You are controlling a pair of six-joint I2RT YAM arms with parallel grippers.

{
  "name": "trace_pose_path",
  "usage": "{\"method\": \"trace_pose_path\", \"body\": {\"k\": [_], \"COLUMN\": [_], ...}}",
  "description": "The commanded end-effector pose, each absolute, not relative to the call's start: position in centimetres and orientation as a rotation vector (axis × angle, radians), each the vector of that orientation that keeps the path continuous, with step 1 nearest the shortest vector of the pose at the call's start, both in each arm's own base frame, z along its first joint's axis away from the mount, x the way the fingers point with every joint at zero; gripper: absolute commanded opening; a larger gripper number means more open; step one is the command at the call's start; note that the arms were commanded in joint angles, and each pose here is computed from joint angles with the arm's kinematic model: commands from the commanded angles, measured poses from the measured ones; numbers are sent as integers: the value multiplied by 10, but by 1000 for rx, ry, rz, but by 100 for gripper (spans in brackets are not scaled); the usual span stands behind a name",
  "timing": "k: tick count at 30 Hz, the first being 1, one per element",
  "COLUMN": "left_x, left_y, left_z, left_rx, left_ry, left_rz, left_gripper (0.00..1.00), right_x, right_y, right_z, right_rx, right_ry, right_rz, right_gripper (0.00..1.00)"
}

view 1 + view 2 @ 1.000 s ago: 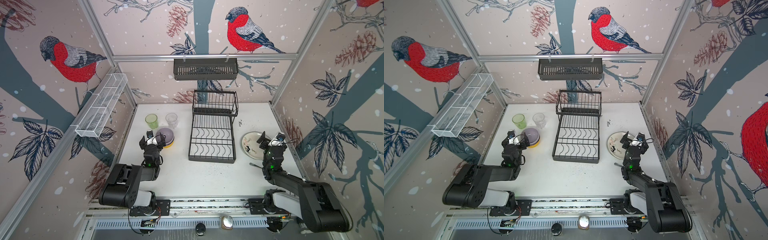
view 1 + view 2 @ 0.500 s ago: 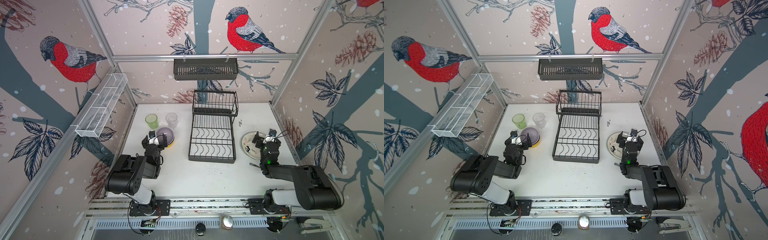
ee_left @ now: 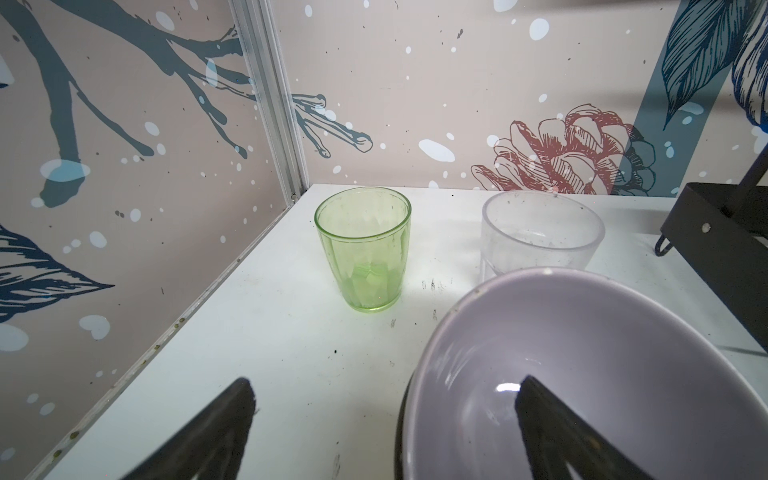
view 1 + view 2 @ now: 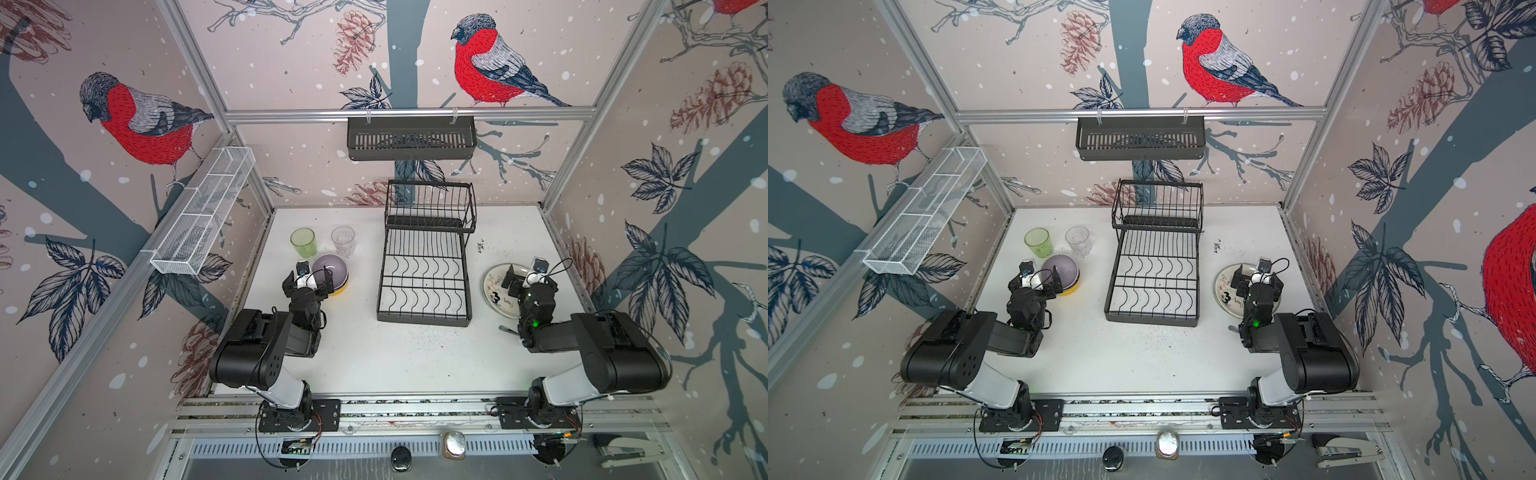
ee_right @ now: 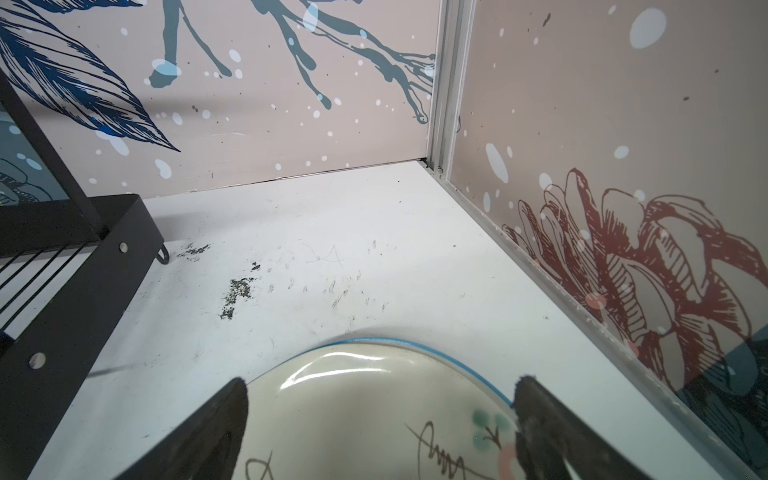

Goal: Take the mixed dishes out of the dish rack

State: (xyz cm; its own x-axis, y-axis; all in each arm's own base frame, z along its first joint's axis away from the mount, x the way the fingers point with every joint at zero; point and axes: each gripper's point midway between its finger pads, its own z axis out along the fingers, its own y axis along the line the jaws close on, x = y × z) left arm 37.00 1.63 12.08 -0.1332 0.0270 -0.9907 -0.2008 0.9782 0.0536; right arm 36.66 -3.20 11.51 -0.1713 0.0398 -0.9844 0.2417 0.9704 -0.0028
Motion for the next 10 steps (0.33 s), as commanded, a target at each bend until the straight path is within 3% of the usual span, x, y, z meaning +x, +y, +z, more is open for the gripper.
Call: {"method": "trace_pose_path", "body": {"k": [1, 10], "left_x": [372, 372], "left_y": [19, 19], "left_z": [132, 131], "left_rx": [-154, -152], "left_ry": [1651, 1653], "left_rz": [196, 196], "left_gripper": [98, 98], "right_x": [369, 359], "right_y": [-30, -30], "right_z": [126, 132], "right_rx": [208, 227], "right_ry": [1696, 1654], "right_rz": [-167, -222], "right_gripper": [100, 100]}}
